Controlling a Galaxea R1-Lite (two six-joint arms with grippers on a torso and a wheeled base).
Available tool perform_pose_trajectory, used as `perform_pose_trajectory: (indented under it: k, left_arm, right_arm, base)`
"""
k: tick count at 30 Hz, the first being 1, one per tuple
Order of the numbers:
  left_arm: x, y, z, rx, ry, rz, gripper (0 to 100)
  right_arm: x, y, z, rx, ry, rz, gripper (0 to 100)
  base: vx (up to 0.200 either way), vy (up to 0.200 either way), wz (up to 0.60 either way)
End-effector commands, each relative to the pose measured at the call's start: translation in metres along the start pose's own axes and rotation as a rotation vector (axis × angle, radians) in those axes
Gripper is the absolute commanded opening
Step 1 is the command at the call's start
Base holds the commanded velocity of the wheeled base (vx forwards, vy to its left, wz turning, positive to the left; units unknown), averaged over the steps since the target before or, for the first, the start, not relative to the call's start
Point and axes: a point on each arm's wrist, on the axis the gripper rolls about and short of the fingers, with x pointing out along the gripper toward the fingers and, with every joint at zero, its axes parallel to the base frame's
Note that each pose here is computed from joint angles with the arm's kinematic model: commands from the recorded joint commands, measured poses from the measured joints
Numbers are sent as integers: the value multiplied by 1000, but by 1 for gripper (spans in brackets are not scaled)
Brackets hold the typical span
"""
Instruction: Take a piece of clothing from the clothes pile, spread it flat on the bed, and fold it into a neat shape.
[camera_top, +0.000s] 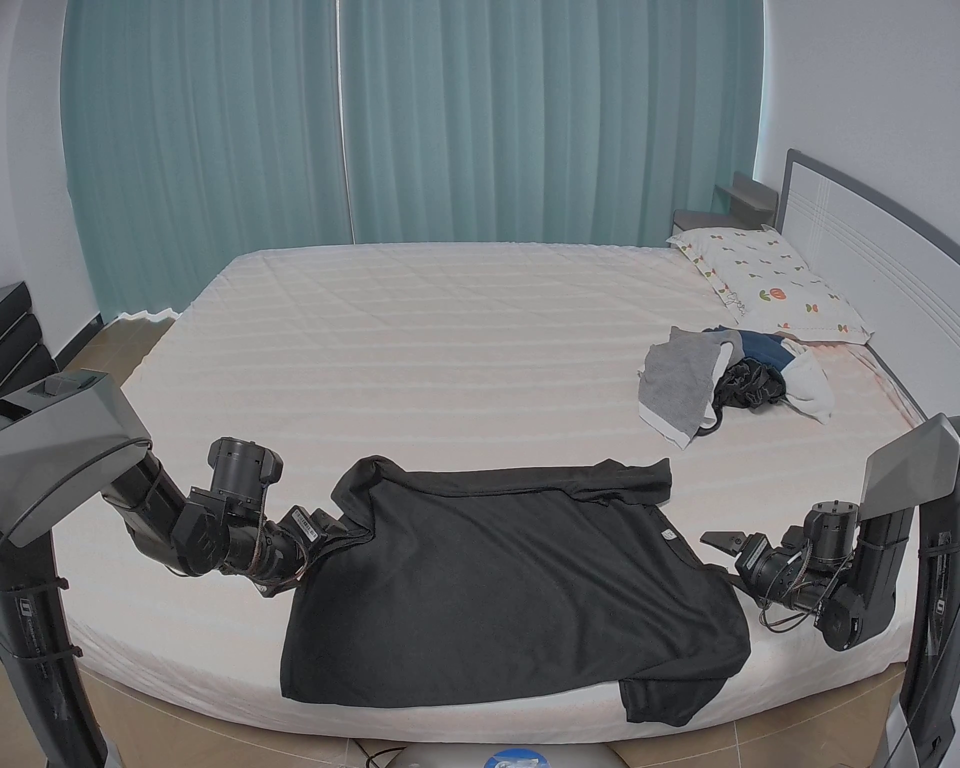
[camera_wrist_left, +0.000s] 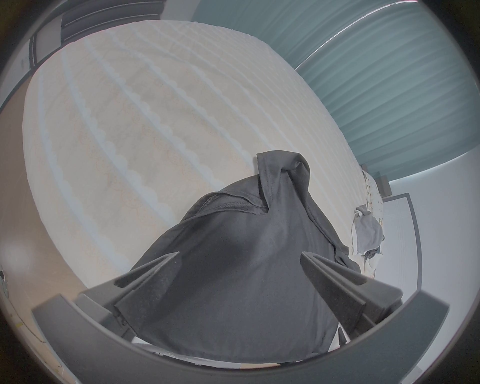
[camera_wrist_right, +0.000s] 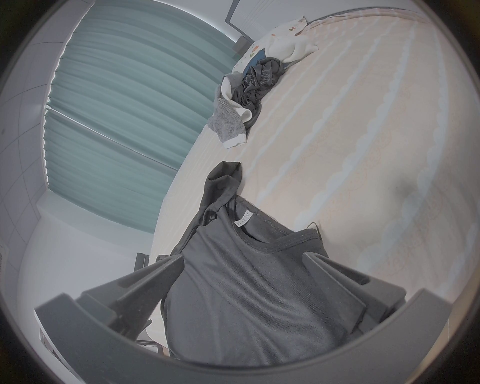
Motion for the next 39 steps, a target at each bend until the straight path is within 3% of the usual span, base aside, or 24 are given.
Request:
perform_pose_trajectory:
  k: [1, 11, 16, 30, 39]
  left_arm:
    - [11, 5, 0, -8, 9, 21, 100]
    - [12, -2, 5, -76, -6, 0, 100]
    - [12, -2, 4, -73, -3, 4, 100]
    - [13, -2, 4, -69, -4, 0, 100]
    - [34, -15, 18, -63, -69, -14, 100]
  right_arm:
    - [2, -3, -3, 3, 12, -9, 100]
    - [2, -2, -5, -3, 12, -3, 100]
    - [2, -2, -6, -4, 13, -2, 100]
    - [2, -2, -6, -3, 14, -3, 100]
    - [2, -2, -7, -6, 18, -2, 100]
  base:
    - [0, 0, 0]
    - [20, 0, 0]
    - [200, 0, 0]
    - [0, 0, 0]
    - [0, 0, 0]
